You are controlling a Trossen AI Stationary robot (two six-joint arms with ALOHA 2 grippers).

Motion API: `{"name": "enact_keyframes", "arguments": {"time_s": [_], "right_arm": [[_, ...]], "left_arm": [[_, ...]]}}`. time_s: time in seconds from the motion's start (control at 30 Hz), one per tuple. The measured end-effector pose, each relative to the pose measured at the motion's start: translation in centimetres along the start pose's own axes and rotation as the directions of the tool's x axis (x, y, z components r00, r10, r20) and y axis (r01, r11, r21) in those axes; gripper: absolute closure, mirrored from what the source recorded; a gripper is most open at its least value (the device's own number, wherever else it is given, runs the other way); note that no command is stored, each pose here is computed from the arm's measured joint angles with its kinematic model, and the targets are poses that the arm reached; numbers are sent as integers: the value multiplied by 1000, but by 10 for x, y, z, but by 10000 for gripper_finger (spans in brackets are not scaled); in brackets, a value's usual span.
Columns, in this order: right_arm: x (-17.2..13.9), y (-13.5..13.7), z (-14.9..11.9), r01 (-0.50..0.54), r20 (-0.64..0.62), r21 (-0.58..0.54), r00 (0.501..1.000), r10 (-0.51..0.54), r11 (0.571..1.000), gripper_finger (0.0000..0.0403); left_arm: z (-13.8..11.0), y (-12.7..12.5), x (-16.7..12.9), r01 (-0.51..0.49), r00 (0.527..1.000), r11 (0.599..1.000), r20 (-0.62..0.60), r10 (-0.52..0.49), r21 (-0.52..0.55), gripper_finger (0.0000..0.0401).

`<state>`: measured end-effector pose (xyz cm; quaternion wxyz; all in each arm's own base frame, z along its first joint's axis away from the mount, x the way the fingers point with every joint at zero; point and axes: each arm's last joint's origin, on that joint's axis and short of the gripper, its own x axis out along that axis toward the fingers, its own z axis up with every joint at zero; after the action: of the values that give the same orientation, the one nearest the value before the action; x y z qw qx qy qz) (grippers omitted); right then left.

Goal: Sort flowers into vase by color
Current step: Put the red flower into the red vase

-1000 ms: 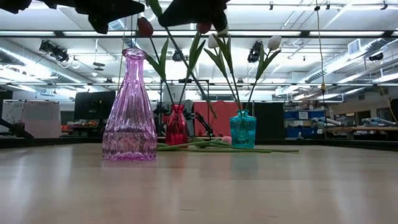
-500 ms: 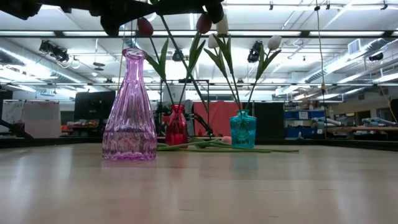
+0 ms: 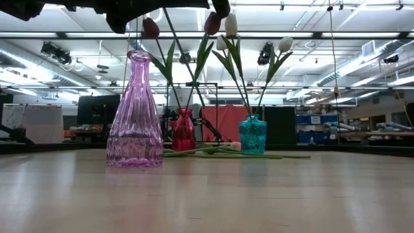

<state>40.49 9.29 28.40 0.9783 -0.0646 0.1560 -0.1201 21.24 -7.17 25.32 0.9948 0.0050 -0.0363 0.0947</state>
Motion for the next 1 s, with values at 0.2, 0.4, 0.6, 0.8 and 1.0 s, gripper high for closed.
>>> {"name": "enact_keyframes", "arguments": {"time_s": [0.2,0.4,0.6,0.8,1.0], "right_arm": [[0,0,2,-12,15,6,1000,12,1000,394],[0,1,1,-24,11,10,1000,24,1000,394],[0,0,2,-22,15,4,1000,22,1000,375],[-6,4,2,-39,-6,-20,999,39,999,299],[-28,1,9,-22,-59,7,998,22,1000,238]], "left_arm": [[0,2,4,12,1000,1000,21,-13,12,190],[-3,2,9,18,999,1000,27,-18,12,245],[-2,2,9,19,999,999,39,-20,29,334],[-6,2,9,21,1000,999,-2,-21,36,389],[1,10,0,-61,998,997,-25,62,54,361]]}}
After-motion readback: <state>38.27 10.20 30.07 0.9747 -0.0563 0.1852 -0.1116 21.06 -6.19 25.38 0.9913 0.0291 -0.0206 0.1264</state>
